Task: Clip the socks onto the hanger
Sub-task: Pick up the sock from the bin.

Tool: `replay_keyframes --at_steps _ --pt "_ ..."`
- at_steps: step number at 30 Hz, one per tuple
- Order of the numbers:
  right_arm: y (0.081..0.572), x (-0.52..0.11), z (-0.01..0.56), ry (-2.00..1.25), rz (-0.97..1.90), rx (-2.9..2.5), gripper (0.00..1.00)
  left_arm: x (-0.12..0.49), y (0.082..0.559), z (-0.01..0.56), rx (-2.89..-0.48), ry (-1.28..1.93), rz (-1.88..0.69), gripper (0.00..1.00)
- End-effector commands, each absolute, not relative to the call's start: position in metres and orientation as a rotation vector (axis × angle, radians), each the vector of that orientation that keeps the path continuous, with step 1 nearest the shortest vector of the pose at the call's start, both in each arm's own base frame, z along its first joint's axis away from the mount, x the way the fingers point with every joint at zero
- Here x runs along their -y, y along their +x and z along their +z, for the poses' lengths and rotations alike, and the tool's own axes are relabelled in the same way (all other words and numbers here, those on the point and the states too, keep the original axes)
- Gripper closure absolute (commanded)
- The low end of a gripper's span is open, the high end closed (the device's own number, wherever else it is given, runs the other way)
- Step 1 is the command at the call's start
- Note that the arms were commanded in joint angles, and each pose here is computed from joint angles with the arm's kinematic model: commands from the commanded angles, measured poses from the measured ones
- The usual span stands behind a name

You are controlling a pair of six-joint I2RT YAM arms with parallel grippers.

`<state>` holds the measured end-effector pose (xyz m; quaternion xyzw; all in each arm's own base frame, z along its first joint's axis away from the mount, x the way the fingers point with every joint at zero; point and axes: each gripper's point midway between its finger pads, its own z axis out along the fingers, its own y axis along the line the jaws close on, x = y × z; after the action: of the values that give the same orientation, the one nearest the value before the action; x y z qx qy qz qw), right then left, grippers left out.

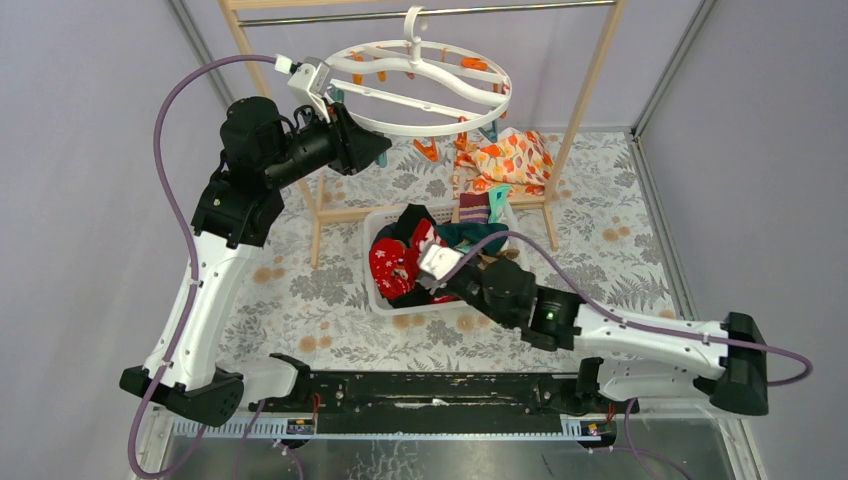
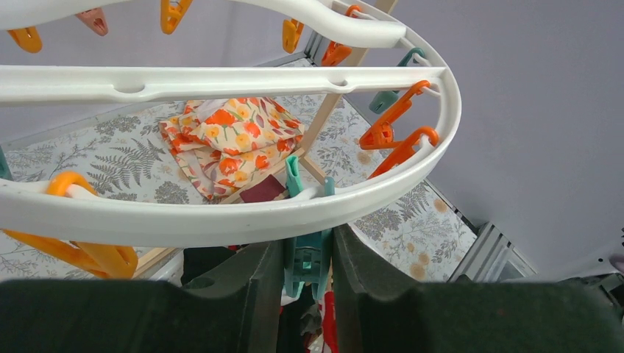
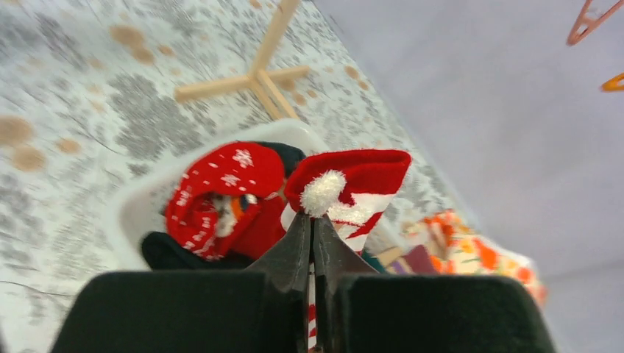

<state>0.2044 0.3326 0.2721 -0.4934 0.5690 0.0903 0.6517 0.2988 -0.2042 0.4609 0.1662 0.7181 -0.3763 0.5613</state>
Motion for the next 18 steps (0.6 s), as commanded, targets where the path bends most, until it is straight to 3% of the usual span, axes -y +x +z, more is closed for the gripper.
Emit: replay_keyframes --at_steps 1,8,18 --pt "0.186 -0.335 0.288 -0.906 0.561 -1.361 1.0 0.204 0.293 0.474 -1.652 0.414 -0.894 1.0" --pt "0.178 -0.34 0.338 -0.704 0.884 -1.271 1.0 0.207 0.295 0.471 -1.669 0.413 -0.918 1.0" --pt "0.207 -0.369 0.382 -0.615 0.924 -1.18 1.0 0.209 0.297 0.466 -1.681 0.411 -0.925 1.0"
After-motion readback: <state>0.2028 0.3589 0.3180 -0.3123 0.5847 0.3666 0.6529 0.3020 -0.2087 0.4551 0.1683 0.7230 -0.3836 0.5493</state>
